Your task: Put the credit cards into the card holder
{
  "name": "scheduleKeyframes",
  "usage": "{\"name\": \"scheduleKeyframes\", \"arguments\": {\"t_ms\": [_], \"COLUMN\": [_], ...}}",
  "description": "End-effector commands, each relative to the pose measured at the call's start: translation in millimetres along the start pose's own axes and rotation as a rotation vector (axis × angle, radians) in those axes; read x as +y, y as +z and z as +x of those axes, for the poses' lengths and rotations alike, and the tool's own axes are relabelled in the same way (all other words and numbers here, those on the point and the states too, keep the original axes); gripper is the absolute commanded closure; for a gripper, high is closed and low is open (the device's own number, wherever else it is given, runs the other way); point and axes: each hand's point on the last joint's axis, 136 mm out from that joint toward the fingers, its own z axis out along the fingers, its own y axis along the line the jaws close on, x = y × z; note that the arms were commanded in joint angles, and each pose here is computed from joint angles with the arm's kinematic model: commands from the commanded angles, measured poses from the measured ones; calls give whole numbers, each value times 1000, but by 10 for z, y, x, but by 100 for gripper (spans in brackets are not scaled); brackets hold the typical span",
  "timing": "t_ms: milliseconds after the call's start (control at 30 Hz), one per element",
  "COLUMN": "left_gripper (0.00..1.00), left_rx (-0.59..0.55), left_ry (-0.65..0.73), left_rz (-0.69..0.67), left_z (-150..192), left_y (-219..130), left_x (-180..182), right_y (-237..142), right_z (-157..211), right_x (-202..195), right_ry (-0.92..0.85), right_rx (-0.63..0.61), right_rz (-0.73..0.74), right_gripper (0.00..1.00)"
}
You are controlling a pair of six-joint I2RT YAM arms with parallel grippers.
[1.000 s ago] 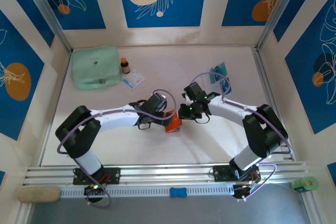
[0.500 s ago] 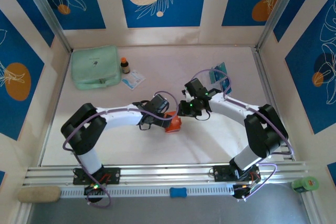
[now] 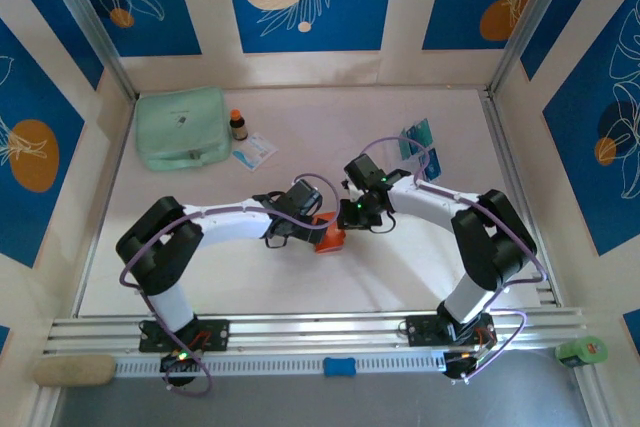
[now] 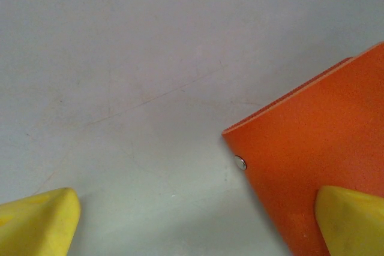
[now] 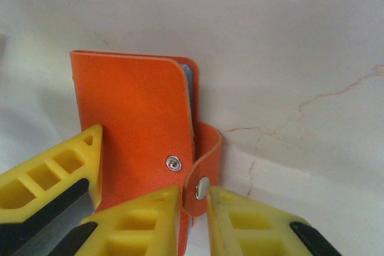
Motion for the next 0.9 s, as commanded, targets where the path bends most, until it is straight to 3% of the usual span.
{"name": "scheduleKeyframes", "arguments": {"t_ms": [0,267,867], "left_gripper": [0,0,0], "left_rx": [59,54,61], "left_ry": [28,26,27], "left_rz": [-64,-61,-55], "left_z": [186,179,220], "left_y": [85,87,121], "left_x": [133,131,125], "right_y": [-13,-18,51], "right_z": [-46,-69,-50], "right_x": [36,9,224], "right_ry": [-16,-3,-4], "right_rx": [-1,-8,23], "right_rz": [8,9,-102], "right_gripper": [84,100,100]}}
